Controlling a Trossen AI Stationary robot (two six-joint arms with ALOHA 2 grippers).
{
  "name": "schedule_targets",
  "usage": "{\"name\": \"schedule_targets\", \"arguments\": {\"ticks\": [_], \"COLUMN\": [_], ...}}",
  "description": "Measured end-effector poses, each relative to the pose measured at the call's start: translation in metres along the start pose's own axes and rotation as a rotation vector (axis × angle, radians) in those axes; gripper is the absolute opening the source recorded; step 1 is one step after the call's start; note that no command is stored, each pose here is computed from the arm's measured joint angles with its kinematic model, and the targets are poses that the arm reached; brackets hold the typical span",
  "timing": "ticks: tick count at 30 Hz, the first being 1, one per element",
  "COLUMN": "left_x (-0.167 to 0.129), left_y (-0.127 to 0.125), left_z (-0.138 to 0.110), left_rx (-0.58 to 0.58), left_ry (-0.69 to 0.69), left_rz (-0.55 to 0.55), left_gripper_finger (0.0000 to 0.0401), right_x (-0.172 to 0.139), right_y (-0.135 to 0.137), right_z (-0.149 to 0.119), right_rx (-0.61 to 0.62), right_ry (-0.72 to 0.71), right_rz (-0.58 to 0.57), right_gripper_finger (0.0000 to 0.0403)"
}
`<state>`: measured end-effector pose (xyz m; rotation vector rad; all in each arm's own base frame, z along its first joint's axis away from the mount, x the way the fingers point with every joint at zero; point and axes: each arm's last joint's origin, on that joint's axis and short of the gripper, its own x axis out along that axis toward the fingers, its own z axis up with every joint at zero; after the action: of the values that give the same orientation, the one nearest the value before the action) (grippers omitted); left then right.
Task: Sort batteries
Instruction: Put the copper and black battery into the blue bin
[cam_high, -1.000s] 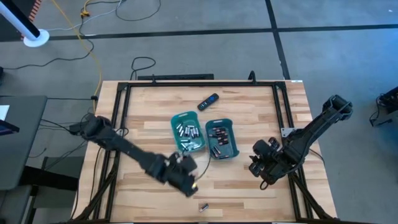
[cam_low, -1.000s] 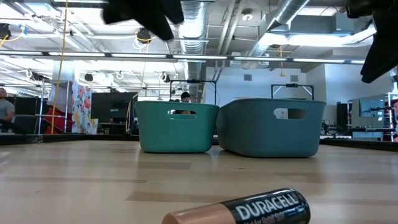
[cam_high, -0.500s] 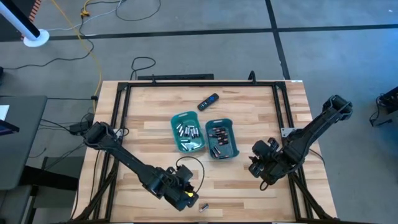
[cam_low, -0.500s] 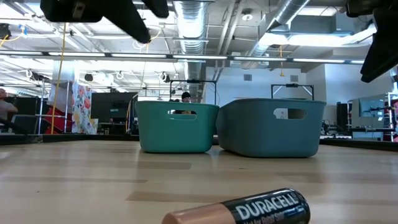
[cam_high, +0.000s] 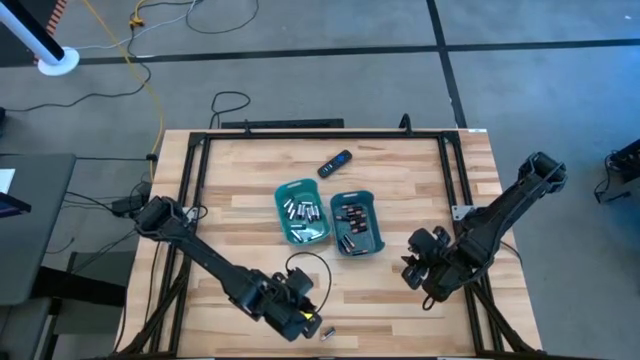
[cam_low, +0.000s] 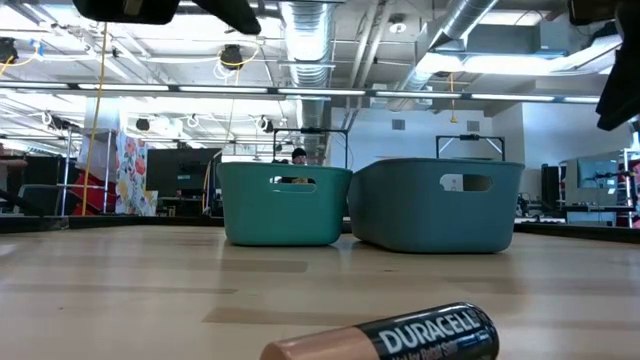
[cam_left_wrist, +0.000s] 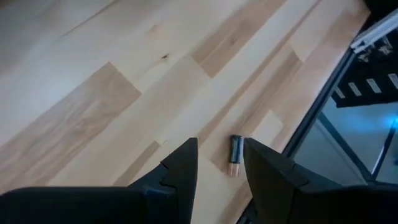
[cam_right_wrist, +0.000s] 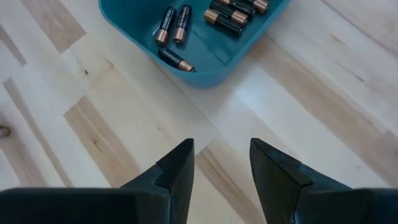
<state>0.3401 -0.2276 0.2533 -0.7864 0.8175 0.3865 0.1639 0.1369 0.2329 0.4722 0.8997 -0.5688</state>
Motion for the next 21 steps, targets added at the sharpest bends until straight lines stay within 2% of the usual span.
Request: {"name": "schedule_targets", "arguments": {"ticks": [6, 10, 15, 18, 21], "left_x": [-0.006, -0.018, -0.028, -0.020, -0.004], "left_y": [-0.010, -0.030, -0.044, -0.053, -0.073], "left_z": [-0.005, -0.012, -0.023, -0.031, -0.036], "left_rx": [0.013, 0.015, 0.019, 0.027, 0.062], "left_ry": [-0.010, -0.123, -0.196, -0.217, -0.245], "left_rz": [-0.072, -0.217, -0.333, -0.375, -0.422], "left_gripper_finger": [0.0123, 0.0122, 0.0099, 0.0080, 0.0063], "right_x": [-0.001, -0.003, -0.008, -0.012, -0.015], "right_y": [0.001, 0.002, 0.005, 0.009, 0.012], "right_z": [-0.001, -0.005, -0.012, -0.017, -0.024], "right_rx": [0.096, 0.146, 0.196, 0.204, 0.192], "right_ry": [0.001, 0.005, 0.015, 0.025, 0.036], "right_rz": [0.016, 0.026, 0.062, 0.107, 0.149], "right_gripper_finger": [0.0171, 0.0171, 0.0171, 0.0171, 0.0171]}}
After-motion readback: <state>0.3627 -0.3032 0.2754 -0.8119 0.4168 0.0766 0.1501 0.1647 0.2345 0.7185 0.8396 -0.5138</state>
